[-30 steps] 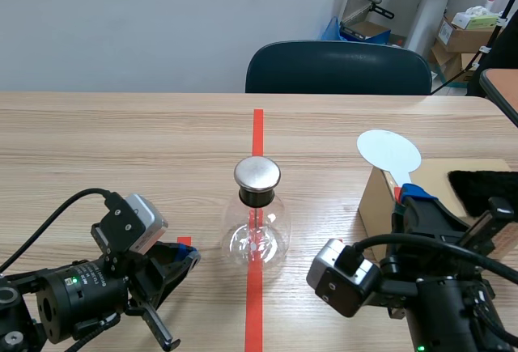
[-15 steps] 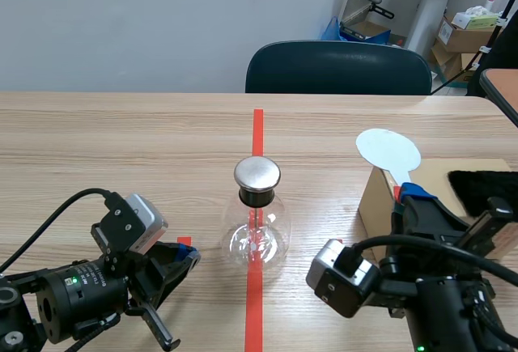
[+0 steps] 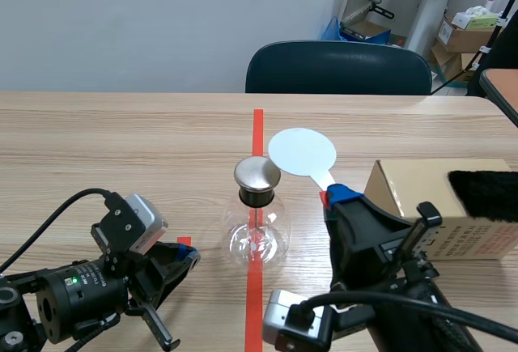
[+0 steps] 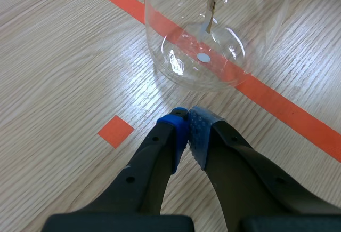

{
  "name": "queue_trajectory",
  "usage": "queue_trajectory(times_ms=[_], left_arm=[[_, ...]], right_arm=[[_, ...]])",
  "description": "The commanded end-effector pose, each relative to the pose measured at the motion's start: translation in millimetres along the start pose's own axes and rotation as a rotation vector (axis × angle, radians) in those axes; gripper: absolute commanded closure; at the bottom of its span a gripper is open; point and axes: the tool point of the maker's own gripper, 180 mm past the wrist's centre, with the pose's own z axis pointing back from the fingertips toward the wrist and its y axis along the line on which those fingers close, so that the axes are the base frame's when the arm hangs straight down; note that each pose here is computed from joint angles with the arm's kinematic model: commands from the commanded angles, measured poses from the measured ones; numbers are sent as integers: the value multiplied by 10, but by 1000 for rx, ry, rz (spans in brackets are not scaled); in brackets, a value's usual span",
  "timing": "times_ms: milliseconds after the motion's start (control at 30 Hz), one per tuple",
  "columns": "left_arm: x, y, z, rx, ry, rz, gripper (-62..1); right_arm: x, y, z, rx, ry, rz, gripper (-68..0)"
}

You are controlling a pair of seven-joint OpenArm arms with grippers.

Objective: Do the electroscope experiment

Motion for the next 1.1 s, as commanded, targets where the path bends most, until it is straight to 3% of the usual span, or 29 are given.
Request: queue_trajectory(times_ms=[0,367,1067], left_arm=[[122,-30,-24,-8,-41,3,-25],[122,-30,-24,-8,-41,3,-25],[120,-32,-24,-9,-40,4,-25]], right_arm=[[19,-72,-27,-29,-25,7,-8],[193,23,-14,22,-122,18,-8],[201,23,-13,22,-127,18,-8]])
